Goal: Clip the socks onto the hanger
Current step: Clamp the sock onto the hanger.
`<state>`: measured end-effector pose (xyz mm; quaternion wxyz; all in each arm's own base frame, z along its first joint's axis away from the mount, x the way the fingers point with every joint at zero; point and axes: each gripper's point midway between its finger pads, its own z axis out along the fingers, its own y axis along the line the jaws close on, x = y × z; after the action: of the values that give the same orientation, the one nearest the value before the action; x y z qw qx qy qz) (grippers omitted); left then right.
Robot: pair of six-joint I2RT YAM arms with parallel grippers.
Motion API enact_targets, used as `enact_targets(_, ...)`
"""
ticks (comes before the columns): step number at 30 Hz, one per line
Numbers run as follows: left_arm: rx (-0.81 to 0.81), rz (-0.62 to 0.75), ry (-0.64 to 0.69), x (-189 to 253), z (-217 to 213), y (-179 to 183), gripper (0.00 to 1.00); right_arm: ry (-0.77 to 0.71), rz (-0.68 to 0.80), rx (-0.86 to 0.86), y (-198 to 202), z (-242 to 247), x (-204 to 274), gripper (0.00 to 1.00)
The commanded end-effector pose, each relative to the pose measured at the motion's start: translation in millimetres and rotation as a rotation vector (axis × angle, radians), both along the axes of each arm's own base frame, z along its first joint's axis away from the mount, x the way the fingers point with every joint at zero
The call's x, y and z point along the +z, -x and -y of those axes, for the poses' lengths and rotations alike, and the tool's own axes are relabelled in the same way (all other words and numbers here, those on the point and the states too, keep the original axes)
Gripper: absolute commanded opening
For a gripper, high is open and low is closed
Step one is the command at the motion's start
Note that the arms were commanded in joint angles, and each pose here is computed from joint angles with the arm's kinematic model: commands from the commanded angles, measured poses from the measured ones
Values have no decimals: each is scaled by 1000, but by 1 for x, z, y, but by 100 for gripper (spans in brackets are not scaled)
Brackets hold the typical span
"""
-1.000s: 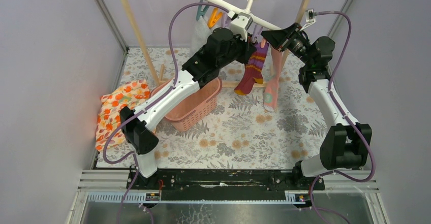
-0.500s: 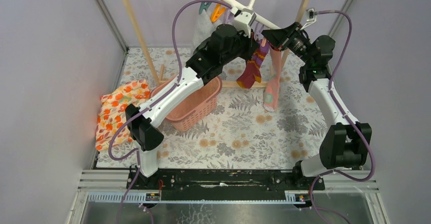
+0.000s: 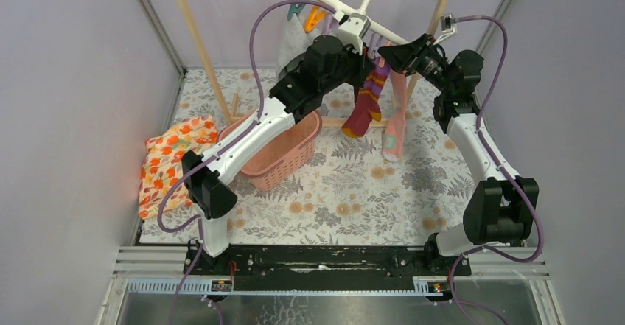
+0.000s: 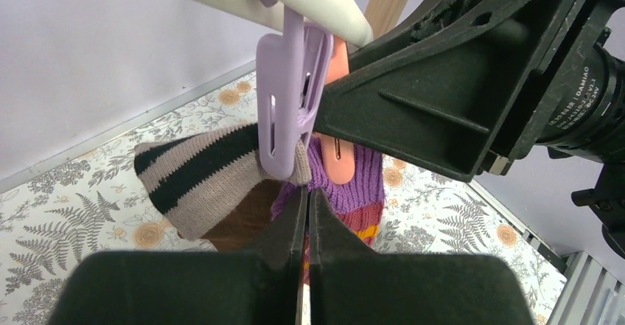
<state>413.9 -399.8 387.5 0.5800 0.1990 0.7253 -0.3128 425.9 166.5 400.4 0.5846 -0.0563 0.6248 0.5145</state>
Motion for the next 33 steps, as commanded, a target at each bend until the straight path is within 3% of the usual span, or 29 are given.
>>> enact_targets(1, 29, 94, 65, 33, -11, -9, 0, 52, -78, 118, 14, -15, -26, 40)
enact_targets(9, 30, 93, 68, 33, -11, -9, 0, 51, -71, 118, 16, -15, -23, 52)
enact_targets(20, 32, 85, 66, 28, -9, -11, 1, 58, -55, 106, 22, -13, -18, 56)
enact_targets(26, 61, 79, 62, 25, -14, -15, 34, 63, -47, 78, 28, -8, -16, 57)
enact_targets(30, 75, 78, 64, 24, -19, -17, 47, 58, -31, 42, 40, 1, -11, 57)
enact_targets(33, 78, 76, 64, 22, -21, -18, 51, 66, -22, 31, 50, 5, -9, 57)
